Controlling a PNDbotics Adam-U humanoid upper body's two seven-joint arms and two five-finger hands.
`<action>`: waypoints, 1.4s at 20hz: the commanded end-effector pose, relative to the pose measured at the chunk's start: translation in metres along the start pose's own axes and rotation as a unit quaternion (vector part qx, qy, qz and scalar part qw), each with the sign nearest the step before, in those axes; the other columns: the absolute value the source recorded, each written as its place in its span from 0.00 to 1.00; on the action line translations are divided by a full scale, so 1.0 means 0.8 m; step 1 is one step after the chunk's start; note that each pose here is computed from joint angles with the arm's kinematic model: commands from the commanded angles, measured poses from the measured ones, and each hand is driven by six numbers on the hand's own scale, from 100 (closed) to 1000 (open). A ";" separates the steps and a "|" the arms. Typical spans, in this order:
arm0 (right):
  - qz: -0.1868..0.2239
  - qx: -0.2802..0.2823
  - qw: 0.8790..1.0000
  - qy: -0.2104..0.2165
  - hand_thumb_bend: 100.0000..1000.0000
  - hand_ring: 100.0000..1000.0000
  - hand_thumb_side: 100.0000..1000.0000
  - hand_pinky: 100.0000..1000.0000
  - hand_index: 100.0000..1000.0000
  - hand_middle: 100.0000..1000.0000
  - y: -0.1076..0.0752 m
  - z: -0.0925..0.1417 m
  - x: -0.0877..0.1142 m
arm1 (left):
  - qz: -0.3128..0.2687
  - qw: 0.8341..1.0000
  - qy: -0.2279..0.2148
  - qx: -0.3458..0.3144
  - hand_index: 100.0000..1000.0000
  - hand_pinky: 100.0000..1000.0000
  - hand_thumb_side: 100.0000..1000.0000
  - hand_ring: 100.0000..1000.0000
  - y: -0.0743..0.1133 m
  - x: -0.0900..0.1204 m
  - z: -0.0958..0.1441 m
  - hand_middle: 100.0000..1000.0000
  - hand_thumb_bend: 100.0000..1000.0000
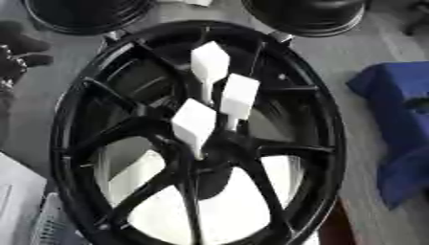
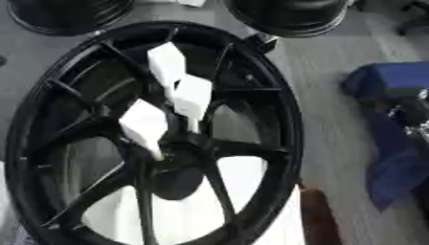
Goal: Pull the pin out of the wheel hub.
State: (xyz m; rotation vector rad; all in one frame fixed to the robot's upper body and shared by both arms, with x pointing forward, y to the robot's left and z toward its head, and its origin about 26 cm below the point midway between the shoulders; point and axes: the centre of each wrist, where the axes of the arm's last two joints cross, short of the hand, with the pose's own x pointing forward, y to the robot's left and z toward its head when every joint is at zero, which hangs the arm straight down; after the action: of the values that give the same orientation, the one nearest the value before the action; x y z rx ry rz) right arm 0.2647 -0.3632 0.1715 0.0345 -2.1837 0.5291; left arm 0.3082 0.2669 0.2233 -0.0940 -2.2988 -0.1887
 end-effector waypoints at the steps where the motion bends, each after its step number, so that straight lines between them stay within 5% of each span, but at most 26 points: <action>1: 0.018 0.014 1.000 -0.012 0.00 0.74 0.60 0.94 0.73 0.53 -0.005 -0.006 0.013 | -0.005 1.000 -0.012 -0.008 0.68 0.67 0.71 0.67 0.001 0.009 -0.002 0.51 0.00; 8: 0.031 0.025 0.999 -0.025 0.00 0.75 0.56 0.94 0.73 0.54 -0.010 -0.010 0.018 | -0.007 1.000 -0.011 -0.009 0.68 0.67 0.71 0.67 0.001 0.009 -0.001 0.51 0.00; 16: 0.086 0.089 0.987 -0.106 0.00 0.75 0.45 0.92 0.74 0.55 -0.039 -0.038 0.054 | -0.012 1.000 -0.004 -0.010 0.68 0.67 0.71 0.67 0.003 0.008 0.001 0.51 0.00; 22: 0.133 0.125 0.976 -0.121 0.00 0.76 0.41 0.91 0.74 0.57 -0.078 -0.063 0.075 | -0.018 1.000 0.009 0.001 0.68 0.67 0.71 0.67 0.011 0.004 0.011 0.51 0.00; 23: 0.141 0.129 0.973 -0.127 0.00 0.77 0.47 0.91 0.75 0.58 -0.085 -0.068 0.079 | -0.022 1.000 0.012 0.004 0.68 0.67 0.72 0.67 0.014 0.003 0.013 0.51 0.00; 24: 0.148 0.132 0.971 -0.134 0.00 0.77 0.40 0.91 0.75 0.58 -0.092 -0.073 0.084 | -0.027 1.000 0.014 0.008 0.68 0.67 0.70 0.67 0.017 0.003 0.016 0.51 0.00; 28: 0.172 0.150 0.960 -0.162 0.00 0.77 0.38 0.90 0.75 0.58 -0.112 -0.095 0.106 | -0.043 0.999 0.019 0.023 0.68 0.67 0.70 0.67 0.027 0.000 0.026 0.51 0.00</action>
State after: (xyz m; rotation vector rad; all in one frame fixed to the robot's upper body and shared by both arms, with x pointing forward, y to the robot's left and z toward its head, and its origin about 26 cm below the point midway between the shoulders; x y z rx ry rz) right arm 0.2898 -0.3977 0.2921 -0.0708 -2.4200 1.0588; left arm 0.2996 0.2866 0.2016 -0.0038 -2.2333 -0.1611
